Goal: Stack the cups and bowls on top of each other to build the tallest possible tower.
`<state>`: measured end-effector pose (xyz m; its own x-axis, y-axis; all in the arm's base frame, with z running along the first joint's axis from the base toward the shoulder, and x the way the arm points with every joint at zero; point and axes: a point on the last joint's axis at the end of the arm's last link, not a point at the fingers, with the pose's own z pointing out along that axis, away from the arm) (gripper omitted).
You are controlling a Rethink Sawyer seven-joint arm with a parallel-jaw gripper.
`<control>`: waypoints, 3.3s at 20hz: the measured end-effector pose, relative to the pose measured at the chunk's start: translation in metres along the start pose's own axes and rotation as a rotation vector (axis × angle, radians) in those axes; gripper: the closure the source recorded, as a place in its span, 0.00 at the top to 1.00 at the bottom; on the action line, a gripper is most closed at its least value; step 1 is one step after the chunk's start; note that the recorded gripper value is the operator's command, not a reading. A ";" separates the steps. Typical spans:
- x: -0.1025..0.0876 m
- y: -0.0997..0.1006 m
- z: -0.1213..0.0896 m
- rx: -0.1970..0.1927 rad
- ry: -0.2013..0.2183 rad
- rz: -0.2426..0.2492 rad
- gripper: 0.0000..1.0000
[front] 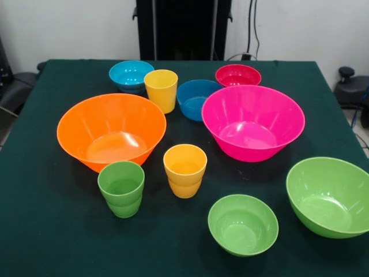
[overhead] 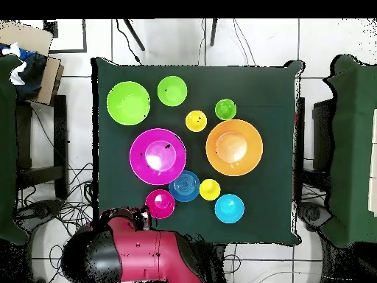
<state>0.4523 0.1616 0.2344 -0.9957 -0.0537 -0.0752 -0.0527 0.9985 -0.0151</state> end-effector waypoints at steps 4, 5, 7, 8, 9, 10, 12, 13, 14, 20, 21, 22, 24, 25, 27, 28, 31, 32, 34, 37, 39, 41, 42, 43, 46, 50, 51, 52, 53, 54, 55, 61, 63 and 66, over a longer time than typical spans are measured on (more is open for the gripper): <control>0.002 0.002 0.000 0.003 0.000 0.010 1.00; 0.003 0.002 0.000 0.004 0.000 0.012 1.00; 0.004 0.003 -0.001 0.006 0.000 0.013 1.00; 0.004 0.004 -0.001 0.006 0.000 0.013 1.00; 0.005 0.005 -0.001 0.007 0.000 0.012 1.00; 0.006 0.005 -0.001 0.007 0.000 0.012 1.00; 0.006 0.006 -0.001 0.009 0.000 0.012 1.00; 0.007 0.006 -0.001 0.009 0.000 0.012 1.00; 0.007 0.007 -0.001 0.009 0.001 0.011 1.00; 0.008 0.007 0.004 0.010 0.014 0.011 1.00; 0.008 0.007 0.004 0.010 0.014 0.011 1.00; 0.008 0.007 0.004 0.010 0.013 0.011 1.00; 0.008 0.007 0.004 0.010 0.014 0.011 1.00; 0.008 0.007 0.004 0.010 0.014 0.011 1.00; 0.008 0.006 0.004 0.011 0.014 0.012 1.00; 0.008 0.006 0.004 0.011 0.014 0.012 1.00; 0.009 0.006 0.004 0.011 0.014 0.011 1.00; 0.009 0.006 0.004 0.012 0.014 0.010 1.00; 0.009 0.006 0.004 0.012 0.014 0.010 1.00; 0.009 0.006 0.004 0.012 0.014 0.011 1.00; 0.009 0.006 0.004 0.012 0.014 0.011 1.00; 0.009 0.006 0.004 0.012 0.013 0.011 1.00; 0.008 0.006 0.004 0.013 0.011 0.011 1.00; 0.008 0.005 0.004 0.013 0.010 0.011 1.00; 0.007 0.005 0.005 0.014 0.001 0.012 1.00; 0.005 0.005 0.012 0.018 -0.009 0.014 1.00; 0.005 0.005 0.015 0.019 -0.013 0.015 1.00; 0.004 0.006 0.017 0.020 -0.018 0.016 1.00; 0.004 0.007 0.020 0.021 -0.024 0.017 1.00; 0.003 0.007 0.023 0.022 -0.029 0.019 1.00; 0.003 0.007 0.025 0.023 -0.033 0.022 1.00; 0.001 0.003 0.038 0.035 -0.055 0.050 1.00; 0.000 0.000 0.041 0.040 -0.061 0.058 1.00; -0.003 -0.003 0.046 0.048 -0.070 0.069 1.00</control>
<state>0.4591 0.1579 0.1888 -0.9890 0.0130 -0.1475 0.0213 0.9983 -0.0547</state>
